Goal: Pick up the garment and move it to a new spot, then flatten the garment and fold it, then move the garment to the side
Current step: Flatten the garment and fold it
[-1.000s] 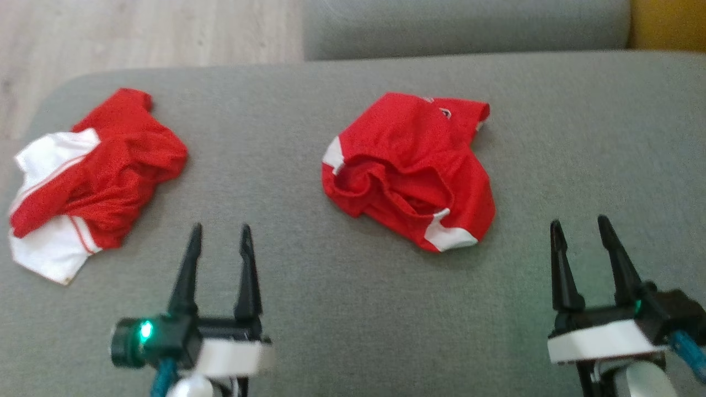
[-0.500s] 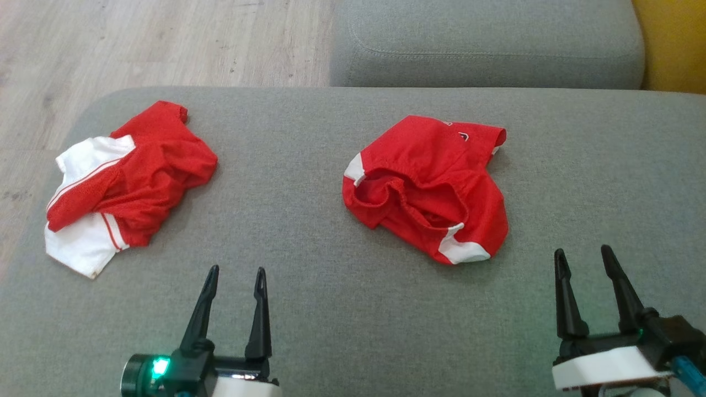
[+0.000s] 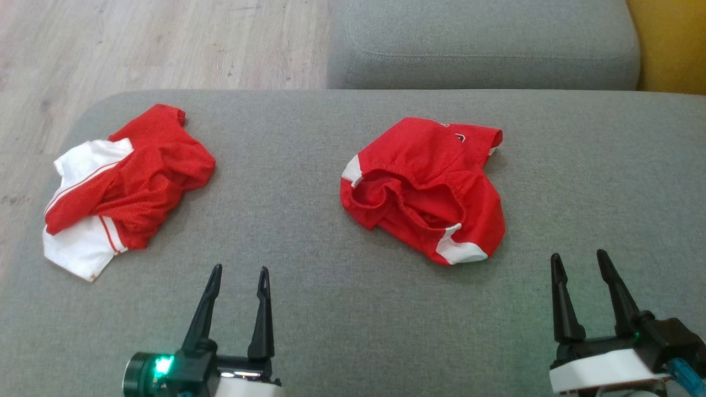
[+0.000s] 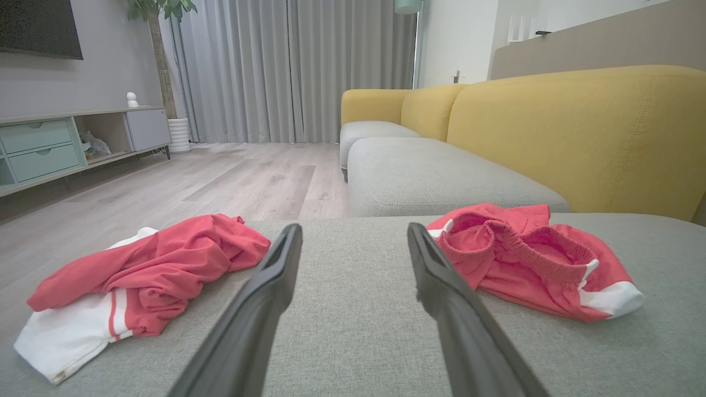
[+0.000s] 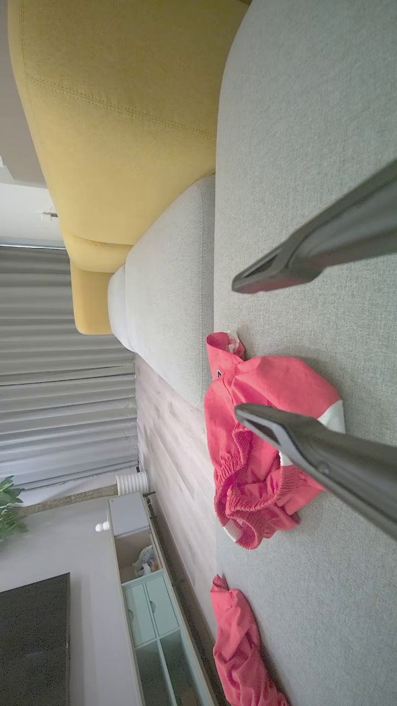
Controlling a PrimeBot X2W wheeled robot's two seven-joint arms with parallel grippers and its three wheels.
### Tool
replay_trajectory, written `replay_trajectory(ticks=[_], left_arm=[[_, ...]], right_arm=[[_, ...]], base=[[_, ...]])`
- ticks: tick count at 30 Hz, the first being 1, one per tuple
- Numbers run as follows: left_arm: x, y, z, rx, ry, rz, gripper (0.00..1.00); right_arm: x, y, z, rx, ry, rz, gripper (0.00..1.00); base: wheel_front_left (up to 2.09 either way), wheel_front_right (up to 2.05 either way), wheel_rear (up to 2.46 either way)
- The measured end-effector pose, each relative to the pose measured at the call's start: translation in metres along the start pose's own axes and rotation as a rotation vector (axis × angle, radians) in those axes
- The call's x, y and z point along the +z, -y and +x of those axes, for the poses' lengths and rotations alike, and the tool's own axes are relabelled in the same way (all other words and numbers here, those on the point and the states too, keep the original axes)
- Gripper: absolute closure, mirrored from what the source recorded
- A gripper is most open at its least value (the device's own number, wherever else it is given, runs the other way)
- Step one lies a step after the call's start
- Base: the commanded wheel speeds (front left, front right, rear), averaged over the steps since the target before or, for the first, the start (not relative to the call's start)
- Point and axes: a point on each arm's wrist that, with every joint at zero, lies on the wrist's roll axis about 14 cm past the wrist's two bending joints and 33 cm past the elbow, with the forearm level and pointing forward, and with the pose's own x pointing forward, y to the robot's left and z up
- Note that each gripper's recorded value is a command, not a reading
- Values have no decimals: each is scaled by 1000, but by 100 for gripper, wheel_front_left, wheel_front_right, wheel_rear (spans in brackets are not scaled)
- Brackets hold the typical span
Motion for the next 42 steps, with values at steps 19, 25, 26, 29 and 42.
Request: replay_trajectory(ticks=[19, 25, 26, 29, 42], left_arm=[[4, 13, 0, -55, 16, 30, 0], [-1, 22, 1, -88, 2, 50, 0], [-4, 25, 2, -98, -8, 52, 0], [-18, 41, 5, -154, -50, 50, 0], [-23, 141, 80, -541, -69, 104, 0]], right_arm=[[1, -2, -5, 1, 3, 2, 0], [-1, -1, -7, -5, -4, 4, 0], [-2, 1, -8, -9, -5, 5, 0], [-4, 5, -11, -25, -13, 6, 0], [-18, 25, -4, -87, -61, 7, 0]], base=[[0, 0, 0], [0, 0, 0], [0, 0, 0], [0, 0, 0], [0, 0, 0]])
